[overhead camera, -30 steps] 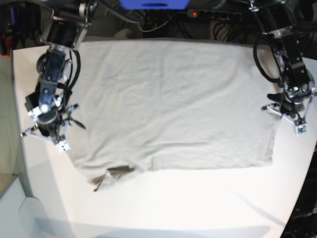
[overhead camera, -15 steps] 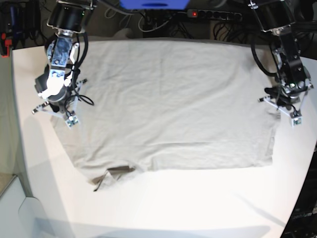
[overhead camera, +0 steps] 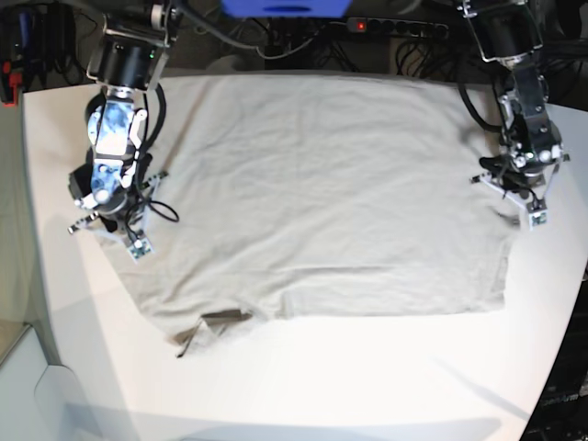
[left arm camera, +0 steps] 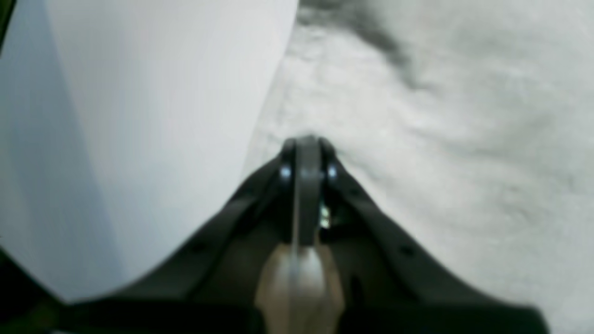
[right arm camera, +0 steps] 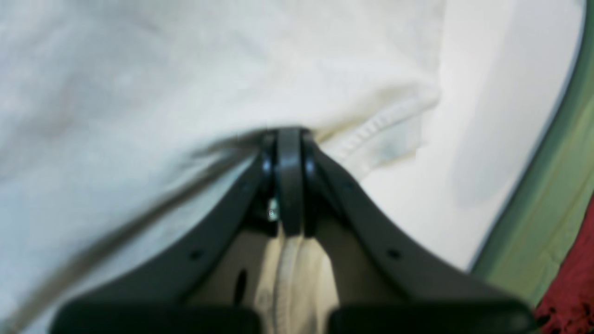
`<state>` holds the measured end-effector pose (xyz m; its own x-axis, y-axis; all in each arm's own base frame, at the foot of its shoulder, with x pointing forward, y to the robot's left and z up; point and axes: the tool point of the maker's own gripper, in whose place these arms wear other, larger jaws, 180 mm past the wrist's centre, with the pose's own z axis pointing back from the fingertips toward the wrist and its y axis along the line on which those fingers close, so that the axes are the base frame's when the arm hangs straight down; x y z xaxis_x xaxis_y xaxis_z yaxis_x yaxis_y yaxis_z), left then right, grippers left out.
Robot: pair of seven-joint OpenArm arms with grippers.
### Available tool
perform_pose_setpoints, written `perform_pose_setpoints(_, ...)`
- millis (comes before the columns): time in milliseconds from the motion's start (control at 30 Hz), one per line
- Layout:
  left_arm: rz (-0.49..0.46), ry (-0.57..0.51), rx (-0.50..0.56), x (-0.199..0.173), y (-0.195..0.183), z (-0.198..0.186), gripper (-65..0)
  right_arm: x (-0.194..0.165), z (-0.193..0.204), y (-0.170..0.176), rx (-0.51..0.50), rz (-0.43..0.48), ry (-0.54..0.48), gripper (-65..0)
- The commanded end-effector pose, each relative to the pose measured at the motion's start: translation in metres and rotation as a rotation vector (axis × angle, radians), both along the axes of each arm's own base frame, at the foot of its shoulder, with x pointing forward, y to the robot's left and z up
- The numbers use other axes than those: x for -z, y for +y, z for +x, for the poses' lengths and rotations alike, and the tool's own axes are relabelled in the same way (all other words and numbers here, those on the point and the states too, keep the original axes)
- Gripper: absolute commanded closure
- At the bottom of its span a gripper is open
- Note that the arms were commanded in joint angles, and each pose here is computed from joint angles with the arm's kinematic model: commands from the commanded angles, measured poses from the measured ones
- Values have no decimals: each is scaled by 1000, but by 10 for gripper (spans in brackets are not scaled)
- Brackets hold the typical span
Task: Layout the t-shirt on the table in an organized manner, then fold the t-shirt properly
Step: 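Move the right gripper up the shirt side and grasp near the shoulder, then slide the left gripper along the shirt side toward the hem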
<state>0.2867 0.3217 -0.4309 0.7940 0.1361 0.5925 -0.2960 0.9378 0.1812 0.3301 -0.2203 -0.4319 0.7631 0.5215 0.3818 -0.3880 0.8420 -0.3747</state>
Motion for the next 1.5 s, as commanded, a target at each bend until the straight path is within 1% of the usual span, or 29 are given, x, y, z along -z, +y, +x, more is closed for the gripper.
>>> perform_pose_setpoints(0, -18, 2, 18, 1, -6, 7, -13, 3, 0, 0, 5, 12, 19, -3)
perform_pose_setpoints(133, -50, 29, 10, 17, -9, 13, -13, 0, 8, -7, 39, 30, 9, -3)
perform_pose_setpoints(233, -68, 45, 3, 23, -10, 19, -13, 2, 12, -16, 40, 20, 22, -3)
perform_pose_setpoints(300, -74, 43, 0, 23, -10, 24, -13, 5, 16, -15, 38, 31, 35, -3)
perform_pose_setpoints(400, -79, 12, -2, 16, -9, 40, -13, 8, 27, -18, 28, 51, 31, -3)
perform_pose_setpoints(467, -84, -5, -4, 15, -9, 50, -13, 14, 33, -14, 17, 77, 36, -3)
perform_pose_setpoints(567, -101, -23, -11, 14, -10, 66, -13, 17, 40, -21, 19, 84, 52, -3)
perform_pose_setpoints(733, -125, -56, -19, 9, -11, 92, -13, 9, 58, -20, 15, 100, 42, -3)
perform_pose_setpoints(833, -134, -66, -20, 5, -13, 102, -13, 3, 64, -25, 15, 90, 26, -3)
perform_pose_setpoints(933, -142, -67, -21, 4, -14, 106, -13, -4, 72, -23, 4, 100, -7, -3)
perform_pose_setpoints(1067, -141, -76, -20, -1, -14, 110, -13, -5, 74, -22, 1, 104, -18, -3)
perform_pose_setpoints(1200, -156, -47, -29, 3, -14, 104, -13, -11, 79, -24, 6, 103, -35, -3)
perform_pose_setpoints(1233, -158, -42, -29, -1, -14, 104, -13, -12, 79, -24, 6, 102, -36, -3)
perform_pose_setpoints(1333, -125, -82, -16, -25, -11, 104, -13, -15, 80, -27, 8, 94, -48, -3)
perform_pose_setpoints(1467, -66, -197, 14, -78, -13, 112, -13, -20, 83, -28, 8, 88, -63, -3)
